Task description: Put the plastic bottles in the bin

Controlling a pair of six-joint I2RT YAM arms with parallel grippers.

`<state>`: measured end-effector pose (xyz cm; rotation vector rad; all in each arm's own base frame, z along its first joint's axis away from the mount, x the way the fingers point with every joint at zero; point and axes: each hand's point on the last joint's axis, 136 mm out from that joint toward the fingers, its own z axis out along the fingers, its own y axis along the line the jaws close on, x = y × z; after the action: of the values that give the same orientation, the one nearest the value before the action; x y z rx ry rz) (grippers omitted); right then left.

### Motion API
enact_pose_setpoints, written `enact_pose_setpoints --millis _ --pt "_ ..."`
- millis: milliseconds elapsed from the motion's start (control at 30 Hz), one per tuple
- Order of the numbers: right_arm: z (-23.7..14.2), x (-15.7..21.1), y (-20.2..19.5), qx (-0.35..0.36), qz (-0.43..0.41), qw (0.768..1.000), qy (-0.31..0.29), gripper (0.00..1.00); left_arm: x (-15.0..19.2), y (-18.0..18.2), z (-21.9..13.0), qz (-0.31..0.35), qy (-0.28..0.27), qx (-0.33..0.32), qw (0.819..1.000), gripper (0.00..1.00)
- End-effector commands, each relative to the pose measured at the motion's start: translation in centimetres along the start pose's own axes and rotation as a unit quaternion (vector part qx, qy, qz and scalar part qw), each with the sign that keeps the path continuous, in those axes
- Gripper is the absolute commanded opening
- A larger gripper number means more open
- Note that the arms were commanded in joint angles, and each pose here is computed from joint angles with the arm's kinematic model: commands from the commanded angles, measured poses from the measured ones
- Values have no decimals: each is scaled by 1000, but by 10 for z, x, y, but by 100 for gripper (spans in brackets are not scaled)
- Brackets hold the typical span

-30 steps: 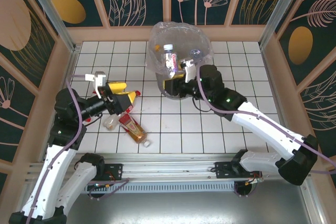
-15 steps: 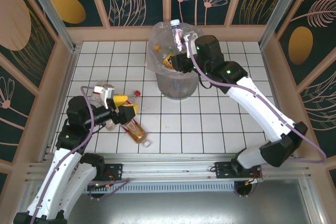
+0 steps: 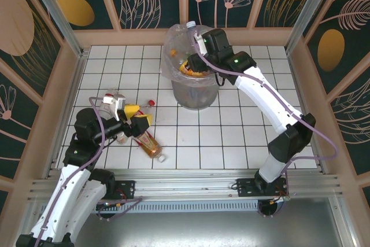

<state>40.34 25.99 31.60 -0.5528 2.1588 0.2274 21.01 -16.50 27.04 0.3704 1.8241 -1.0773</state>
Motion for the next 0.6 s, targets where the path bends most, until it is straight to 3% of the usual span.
enact_pose_setpoints --millis 0,167,400,567 --pt "-2 -1 -12 22 2 1000 7 64 -1 3 2 8 -6 -4 1000 98" --pt "-9 -6 -15 23 9 1000 -8 75 0 6 4 5 0 -8 1000 98" --pt "-39 -24 -13 3 18 998 -52 77 1 14 4 2 3 -32 999 98" --pt "-74 -30 1 -50 20 994 -97 77 5 35 4 -27 25 -93 995 99"
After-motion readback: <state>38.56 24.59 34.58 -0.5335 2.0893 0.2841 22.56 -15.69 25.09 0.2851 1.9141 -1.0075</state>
